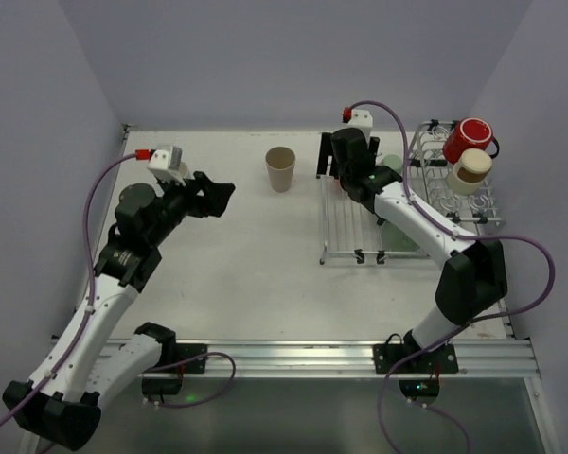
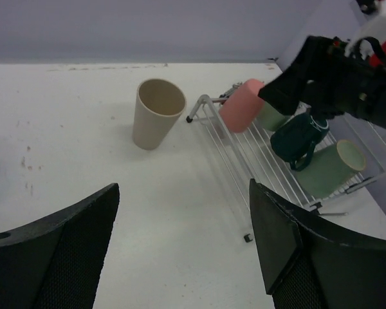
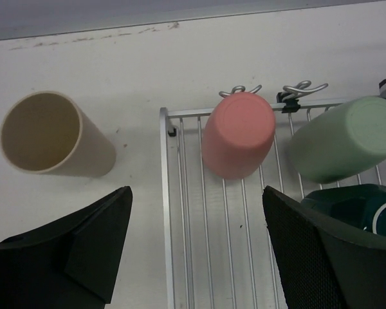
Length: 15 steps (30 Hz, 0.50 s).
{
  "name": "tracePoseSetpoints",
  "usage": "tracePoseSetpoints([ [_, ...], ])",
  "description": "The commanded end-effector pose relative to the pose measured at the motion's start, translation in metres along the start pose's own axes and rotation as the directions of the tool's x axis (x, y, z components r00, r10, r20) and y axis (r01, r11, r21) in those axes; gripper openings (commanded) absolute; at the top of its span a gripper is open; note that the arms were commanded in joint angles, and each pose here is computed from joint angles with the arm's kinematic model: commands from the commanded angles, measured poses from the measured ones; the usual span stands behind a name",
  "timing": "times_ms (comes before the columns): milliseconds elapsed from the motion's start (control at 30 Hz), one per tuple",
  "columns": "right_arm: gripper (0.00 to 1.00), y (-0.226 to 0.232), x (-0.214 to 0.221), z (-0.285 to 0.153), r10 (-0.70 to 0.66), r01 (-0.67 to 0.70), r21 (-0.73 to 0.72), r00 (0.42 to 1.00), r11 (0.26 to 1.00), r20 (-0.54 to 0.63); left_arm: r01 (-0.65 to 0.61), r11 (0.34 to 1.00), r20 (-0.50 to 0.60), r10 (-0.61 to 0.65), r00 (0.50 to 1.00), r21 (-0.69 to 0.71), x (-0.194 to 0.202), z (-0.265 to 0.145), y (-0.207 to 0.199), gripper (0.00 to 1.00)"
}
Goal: Unload the cups from the dish rack
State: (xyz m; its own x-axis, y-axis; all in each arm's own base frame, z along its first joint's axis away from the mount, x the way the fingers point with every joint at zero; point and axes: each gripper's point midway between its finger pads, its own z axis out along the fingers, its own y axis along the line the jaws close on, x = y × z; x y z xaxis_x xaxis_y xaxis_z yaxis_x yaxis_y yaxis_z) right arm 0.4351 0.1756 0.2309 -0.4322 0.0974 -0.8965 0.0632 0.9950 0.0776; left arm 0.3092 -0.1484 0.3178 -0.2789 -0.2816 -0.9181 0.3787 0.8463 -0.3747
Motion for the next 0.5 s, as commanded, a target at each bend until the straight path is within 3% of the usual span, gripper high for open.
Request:
tracePoseSetpoints([
  [0, 0.84, -0.021, -0.017, 0.021, -0.004, 0.000, 0.124, 0.999, 0.992, 0.037, 0.006, 0.991, -0.022, -0.003, 1.000, 0.131, 0.023, -0.024, -0.018, 0.85],
  [233, 0.86, -0.033, -0.018, 0.064, -0.027, 0.027, 0.189, 1.000, 0.982, 0.000, -0.060, 0.980, -0.023, 0.065, 0.998, 0.190, 0.054, -0.059, -0.019, 0.87],
  [467, 0.88, -0.040, -0.005, 0.095, 0.011, 0.000, 0.194, 0.998, 0.981, -0.056, -0.083, 0.975, -0.040, 0.093, 0.995, 0.206, 0.067, -0.056, -0.016, 0.88],
])
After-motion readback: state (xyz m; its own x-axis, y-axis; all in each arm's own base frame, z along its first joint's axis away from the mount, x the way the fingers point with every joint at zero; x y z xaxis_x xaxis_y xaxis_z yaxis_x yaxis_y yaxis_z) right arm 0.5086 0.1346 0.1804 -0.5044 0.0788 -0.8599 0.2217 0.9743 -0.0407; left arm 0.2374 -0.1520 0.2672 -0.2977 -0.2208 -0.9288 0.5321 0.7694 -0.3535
